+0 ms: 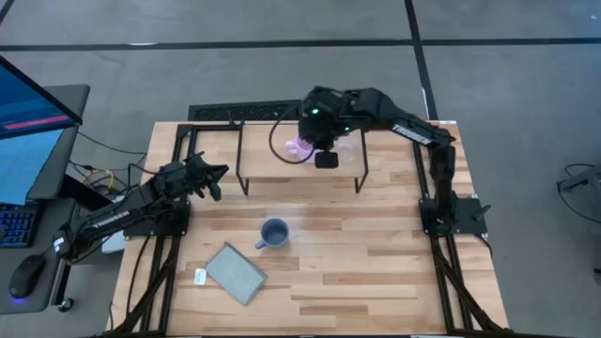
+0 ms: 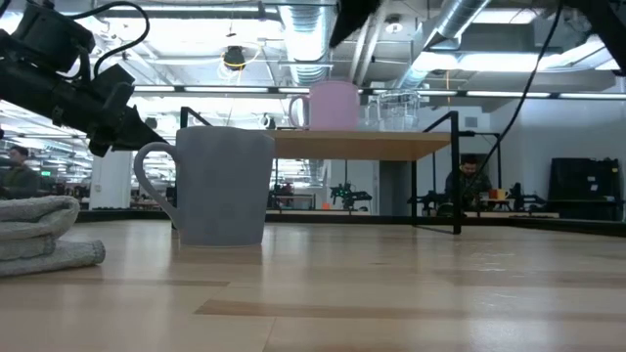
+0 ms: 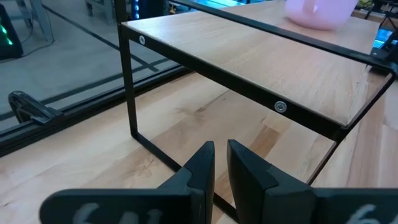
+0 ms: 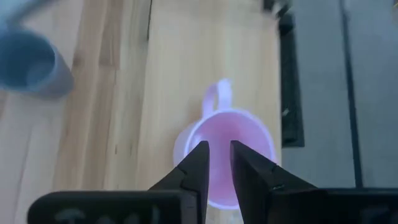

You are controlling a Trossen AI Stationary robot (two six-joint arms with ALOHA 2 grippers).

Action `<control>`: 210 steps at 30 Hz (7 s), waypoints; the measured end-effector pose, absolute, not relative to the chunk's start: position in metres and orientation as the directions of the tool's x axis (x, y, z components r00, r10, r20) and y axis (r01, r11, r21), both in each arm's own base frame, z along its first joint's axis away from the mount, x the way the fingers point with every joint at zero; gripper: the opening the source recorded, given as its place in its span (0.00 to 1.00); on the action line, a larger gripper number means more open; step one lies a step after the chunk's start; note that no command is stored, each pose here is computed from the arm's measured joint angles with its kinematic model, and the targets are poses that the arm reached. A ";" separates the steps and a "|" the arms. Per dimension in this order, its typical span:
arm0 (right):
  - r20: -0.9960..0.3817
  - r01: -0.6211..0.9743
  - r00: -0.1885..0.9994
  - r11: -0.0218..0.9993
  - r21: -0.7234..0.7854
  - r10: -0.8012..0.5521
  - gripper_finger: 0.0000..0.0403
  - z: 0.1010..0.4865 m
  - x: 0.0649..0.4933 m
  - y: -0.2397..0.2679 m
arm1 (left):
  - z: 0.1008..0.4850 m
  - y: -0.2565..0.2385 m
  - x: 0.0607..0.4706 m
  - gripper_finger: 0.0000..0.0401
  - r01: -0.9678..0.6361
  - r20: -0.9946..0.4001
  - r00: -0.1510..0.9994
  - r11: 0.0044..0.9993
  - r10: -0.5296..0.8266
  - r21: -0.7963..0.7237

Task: Stack small to large cups/mugs on shelf
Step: Put the light blue mug on the shelf

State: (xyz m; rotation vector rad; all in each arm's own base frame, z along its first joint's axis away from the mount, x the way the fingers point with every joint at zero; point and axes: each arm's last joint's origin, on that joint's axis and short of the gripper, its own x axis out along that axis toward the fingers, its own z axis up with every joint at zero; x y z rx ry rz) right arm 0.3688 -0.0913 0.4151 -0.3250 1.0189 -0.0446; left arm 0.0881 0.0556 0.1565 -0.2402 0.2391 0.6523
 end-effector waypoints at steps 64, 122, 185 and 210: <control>-0.358 0.076 0.933 0.956 0.285 0.032 0.02 0.271 0.157 -0.002 | 0.157 0.056 0.088 0.08 -0.626 -0.288 0.772 0.757 0.567 -0.186; -0.198 0.190 0.972 0.909 0.370 -0.122 0.05 0.191 0.119 -0.004 | 0.281 0.035 0.063 0.15 -0.457 -0.174 0.882 0.885 0.438 -0.090; -0.290 0.241 0.947 0.907 0.346 -0.140 0.07 0.182 0.117 -0.005 | 0.287 -0.049 0.280 0.42 -0.218 -0.858 0.513 0.970 0.023 -0.104; -0.292 0.238 0.947 0.908 0.345 -0.137 0.07 0.182 0.117 -0.005 | 0.250 -0.021 0.315 0.42 -0.214 -0.963 0.269 0.975 -0.001 -0.060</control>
